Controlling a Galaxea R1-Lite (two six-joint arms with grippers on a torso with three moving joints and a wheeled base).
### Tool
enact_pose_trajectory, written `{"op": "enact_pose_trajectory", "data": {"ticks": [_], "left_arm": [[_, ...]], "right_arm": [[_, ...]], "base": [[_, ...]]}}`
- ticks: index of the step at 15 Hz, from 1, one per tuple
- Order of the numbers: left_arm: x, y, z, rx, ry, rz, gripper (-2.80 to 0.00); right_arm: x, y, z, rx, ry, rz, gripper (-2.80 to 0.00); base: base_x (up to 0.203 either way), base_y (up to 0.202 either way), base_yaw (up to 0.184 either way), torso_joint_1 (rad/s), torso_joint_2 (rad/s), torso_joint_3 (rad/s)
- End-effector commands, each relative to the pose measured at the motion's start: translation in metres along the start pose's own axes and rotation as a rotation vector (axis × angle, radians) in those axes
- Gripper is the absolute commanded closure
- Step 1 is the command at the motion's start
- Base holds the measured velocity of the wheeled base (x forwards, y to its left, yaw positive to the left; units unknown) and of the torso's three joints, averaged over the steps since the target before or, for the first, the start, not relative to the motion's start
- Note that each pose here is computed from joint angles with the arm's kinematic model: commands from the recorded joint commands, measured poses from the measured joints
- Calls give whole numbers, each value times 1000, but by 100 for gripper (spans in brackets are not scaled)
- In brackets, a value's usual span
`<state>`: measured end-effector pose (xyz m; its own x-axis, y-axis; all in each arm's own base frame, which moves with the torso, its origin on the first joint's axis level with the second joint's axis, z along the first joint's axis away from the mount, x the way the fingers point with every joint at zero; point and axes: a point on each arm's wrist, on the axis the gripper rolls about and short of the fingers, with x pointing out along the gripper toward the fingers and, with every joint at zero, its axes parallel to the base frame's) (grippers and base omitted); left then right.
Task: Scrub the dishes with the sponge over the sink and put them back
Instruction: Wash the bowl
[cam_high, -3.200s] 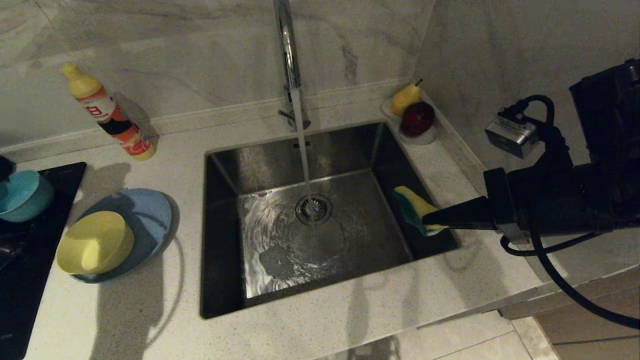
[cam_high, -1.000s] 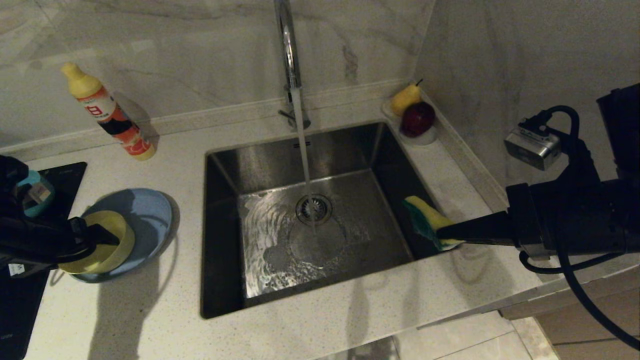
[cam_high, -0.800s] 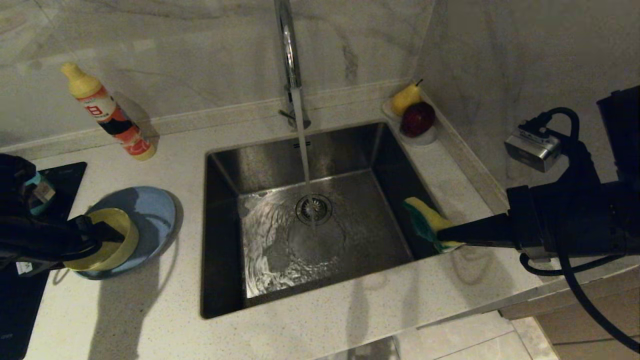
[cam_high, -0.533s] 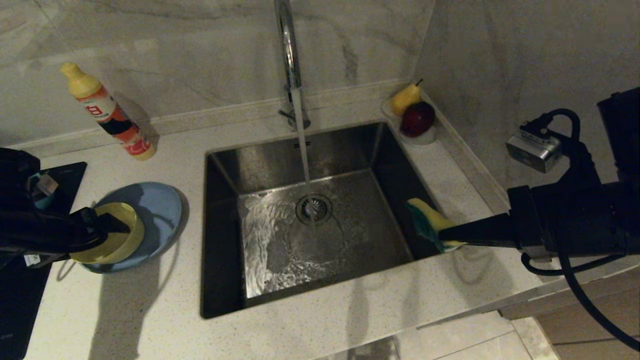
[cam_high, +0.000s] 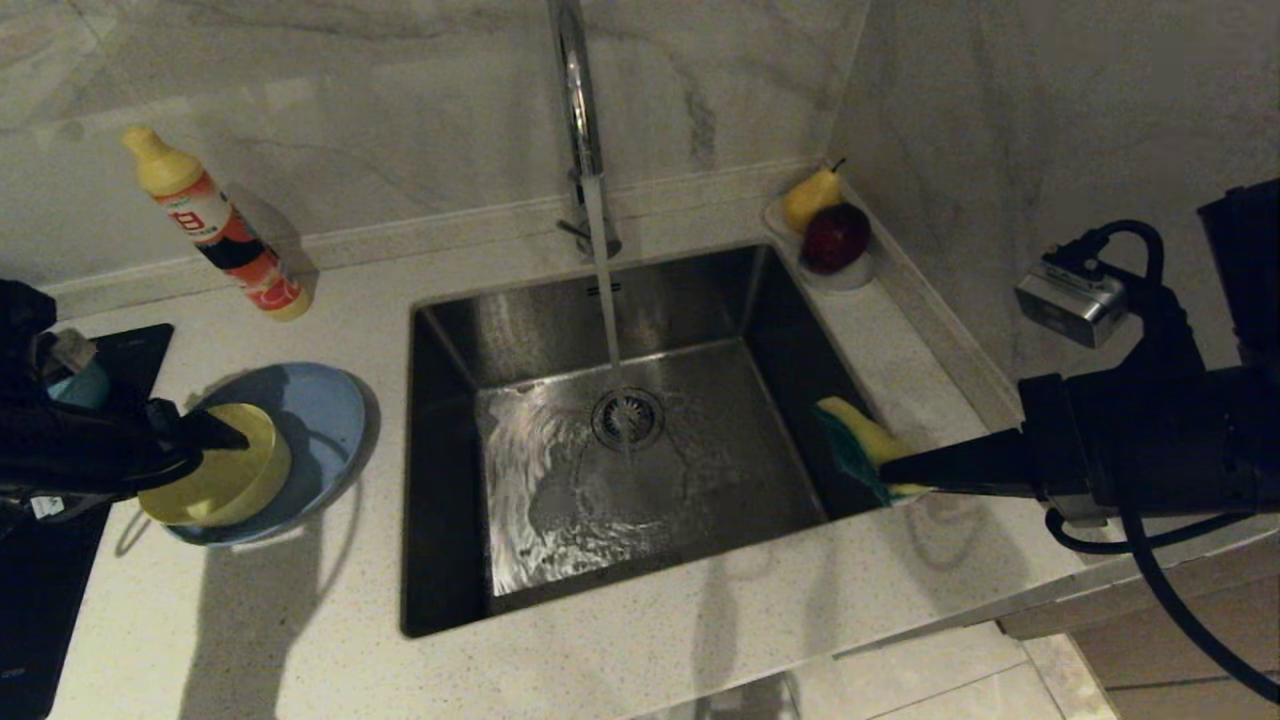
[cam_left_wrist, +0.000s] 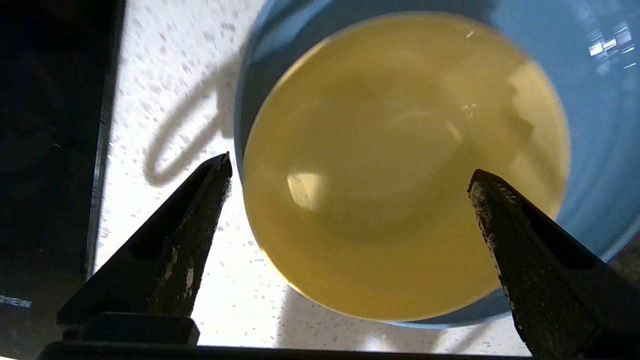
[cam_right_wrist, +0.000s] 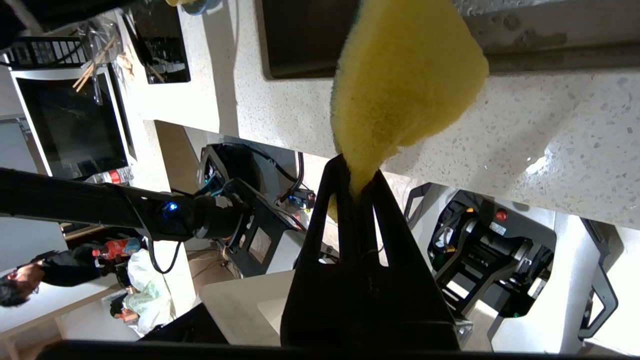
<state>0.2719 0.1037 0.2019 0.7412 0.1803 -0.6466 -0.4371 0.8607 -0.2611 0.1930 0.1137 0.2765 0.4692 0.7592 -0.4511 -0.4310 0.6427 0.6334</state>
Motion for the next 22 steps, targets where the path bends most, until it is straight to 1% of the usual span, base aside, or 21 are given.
{"op": "enact_pose_trajectory", "data": {"ticks": [1, 4, 8, 10, 16, 17, 19, 22], "left_arm": [[-14, -3, 6, -2, -46, -12, -280], [-18, -4, 9, 0, -58, -20, -280], [-6, -1, 1, -3, -14, -14, -280], [-3, -1, 0, -3, -5, -15, -280], [10, 1, -4, -8, -23, -24, -280], [11, 0, -4, -14, -29, -28, -280], [12, -4, 0, -57, -75, -52, -280], [15, -4, -6, -56, -76, -59, -280]], "right_arm": [[-1, 1, -1, 2, -1, 2, 0], [-4, 1, -1, 1, -4, 3, 0], [-4, 0, -1, 3, -6, 1, 0], [-4, 0, -1, 5, -6, 0, 0], [-3, -3, -1, 8, -4, -8, 0], [-3, -3, -1, 7, -5, -7, 0], [-3, -5, -2, 13, -1, -14, 0], [-1, -6, -3, 18, 7, -17, 0]], "base": [[0, 0, 0, 0, 0, 0], [0, 0, 0, 0, 0, 0], [0, 0, 0, 0, 0, 0], [0, 0, 0, 0, 0, 0], [0, 0, 0, 0, 0, 0], [0, 0, 0, 0, 0, 0], [0, 0, 0, 0, 0, 0], [0, 0, 0, 0, 0, 0]]}}
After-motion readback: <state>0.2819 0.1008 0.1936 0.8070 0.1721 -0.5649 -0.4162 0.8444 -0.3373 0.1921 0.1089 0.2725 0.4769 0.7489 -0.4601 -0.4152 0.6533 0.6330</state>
